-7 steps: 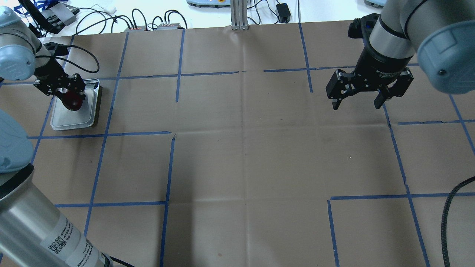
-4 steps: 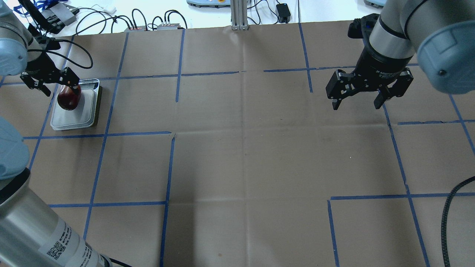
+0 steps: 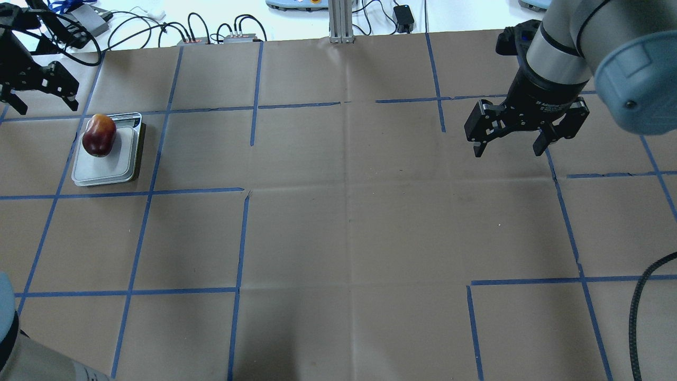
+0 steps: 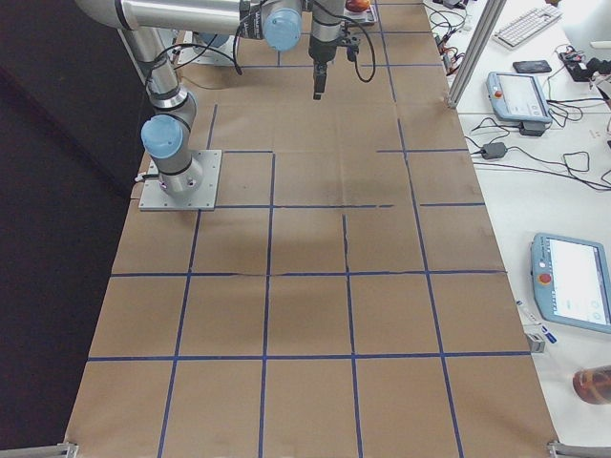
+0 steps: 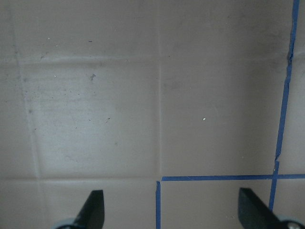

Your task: Weigh mango

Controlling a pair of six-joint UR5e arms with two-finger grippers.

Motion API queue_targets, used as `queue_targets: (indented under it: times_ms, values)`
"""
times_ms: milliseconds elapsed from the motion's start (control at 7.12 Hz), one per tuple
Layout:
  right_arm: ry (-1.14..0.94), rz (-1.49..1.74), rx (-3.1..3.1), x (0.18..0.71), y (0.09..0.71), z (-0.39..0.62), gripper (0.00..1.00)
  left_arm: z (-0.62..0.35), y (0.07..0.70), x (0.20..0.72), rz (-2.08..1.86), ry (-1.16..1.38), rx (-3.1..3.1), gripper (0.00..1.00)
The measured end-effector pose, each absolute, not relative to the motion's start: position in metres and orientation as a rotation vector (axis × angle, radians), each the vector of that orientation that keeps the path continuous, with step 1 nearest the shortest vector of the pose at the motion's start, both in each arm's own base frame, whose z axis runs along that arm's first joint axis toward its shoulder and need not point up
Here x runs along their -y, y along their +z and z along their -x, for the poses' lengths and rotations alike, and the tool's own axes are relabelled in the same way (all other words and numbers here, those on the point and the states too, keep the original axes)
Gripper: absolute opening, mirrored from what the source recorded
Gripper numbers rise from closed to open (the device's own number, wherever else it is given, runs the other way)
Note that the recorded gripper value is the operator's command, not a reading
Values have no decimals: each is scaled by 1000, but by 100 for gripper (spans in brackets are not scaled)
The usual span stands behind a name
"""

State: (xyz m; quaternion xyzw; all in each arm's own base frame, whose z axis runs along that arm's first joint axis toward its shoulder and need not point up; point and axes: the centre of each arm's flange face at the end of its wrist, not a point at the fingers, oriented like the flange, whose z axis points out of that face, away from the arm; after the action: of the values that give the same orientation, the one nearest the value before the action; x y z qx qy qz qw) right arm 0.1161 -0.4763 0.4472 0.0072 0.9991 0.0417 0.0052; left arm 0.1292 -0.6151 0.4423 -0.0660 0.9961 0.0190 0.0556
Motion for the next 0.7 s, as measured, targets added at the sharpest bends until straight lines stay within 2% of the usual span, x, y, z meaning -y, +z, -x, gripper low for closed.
queue_targets:
  times_ms: [140, 421, 702]
  values:
    - [131, -23, -3129, 476, 447, -116, 100, -69, 473, 602, 205, 35, -3023, 100]
    - [131, -23, -3128, 476, 447, -116, 100, 50, 498, 582, 219, 20, -3076, 100]
    - [130, -23, -3128, 476, 447, -116, 100, 108, 500, 563, 212, 71, -3160, 100]
